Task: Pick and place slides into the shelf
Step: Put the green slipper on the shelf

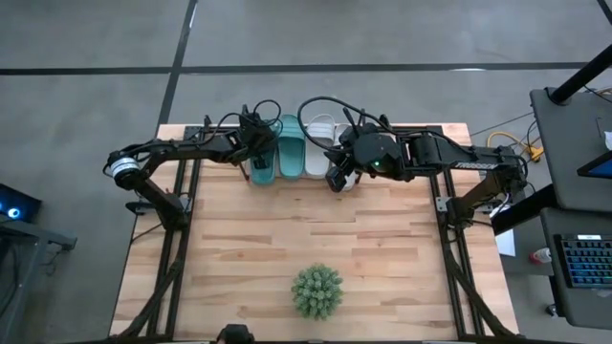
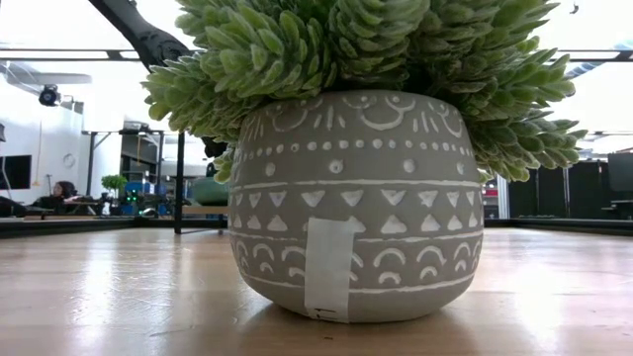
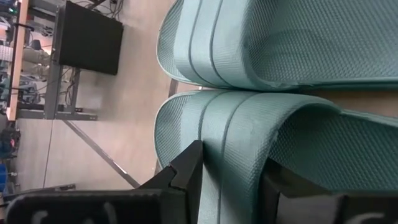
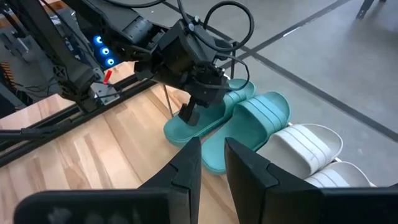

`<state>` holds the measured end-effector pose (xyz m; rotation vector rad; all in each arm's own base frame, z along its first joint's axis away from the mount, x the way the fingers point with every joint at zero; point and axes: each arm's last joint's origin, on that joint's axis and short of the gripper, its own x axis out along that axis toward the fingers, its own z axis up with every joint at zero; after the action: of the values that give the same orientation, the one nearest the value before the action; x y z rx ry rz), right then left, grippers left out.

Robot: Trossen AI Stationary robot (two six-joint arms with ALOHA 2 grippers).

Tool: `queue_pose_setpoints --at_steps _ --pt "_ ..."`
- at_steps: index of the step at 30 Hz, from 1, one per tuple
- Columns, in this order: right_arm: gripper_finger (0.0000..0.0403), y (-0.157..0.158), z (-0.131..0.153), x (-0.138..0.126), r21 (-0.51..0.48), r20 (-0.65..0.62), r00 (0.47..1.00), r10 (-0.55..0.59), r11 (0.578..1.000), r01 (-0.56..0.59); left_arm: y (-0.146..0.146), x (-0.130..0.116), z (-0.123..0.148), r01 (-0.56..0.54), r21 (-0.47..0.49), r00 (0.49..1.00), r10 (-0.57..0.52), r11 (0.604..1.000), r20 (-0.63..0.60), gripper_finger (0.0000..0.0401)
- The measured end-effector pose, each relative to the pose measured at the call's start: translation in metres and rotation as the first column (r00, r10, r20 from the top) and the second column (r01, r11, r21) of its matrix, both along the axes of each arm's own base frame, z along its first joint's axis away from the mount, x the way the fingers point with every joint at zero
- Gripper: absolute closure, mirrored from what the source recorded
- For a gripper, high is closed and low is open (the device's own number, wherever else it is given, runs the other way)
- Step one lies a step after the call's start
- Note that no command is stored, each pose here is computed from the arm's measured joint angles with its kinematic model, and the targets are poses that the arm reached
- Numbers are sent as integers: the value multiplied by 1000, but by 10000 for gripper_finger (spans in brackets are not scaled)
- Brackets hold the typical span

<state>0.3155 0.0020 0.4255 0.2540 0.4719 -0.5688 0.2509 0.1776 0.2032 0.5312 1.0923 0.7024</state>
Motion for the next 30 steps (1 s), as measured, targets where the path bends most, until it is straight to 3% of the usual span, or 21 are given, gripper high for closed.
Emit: queue_pose_setpoints --at_steps 30 --pt "339 0 -1 -1 1 -14 1000 -1 1000 1 -7 -2 -2 78 -119 997 -74 990 39 325"
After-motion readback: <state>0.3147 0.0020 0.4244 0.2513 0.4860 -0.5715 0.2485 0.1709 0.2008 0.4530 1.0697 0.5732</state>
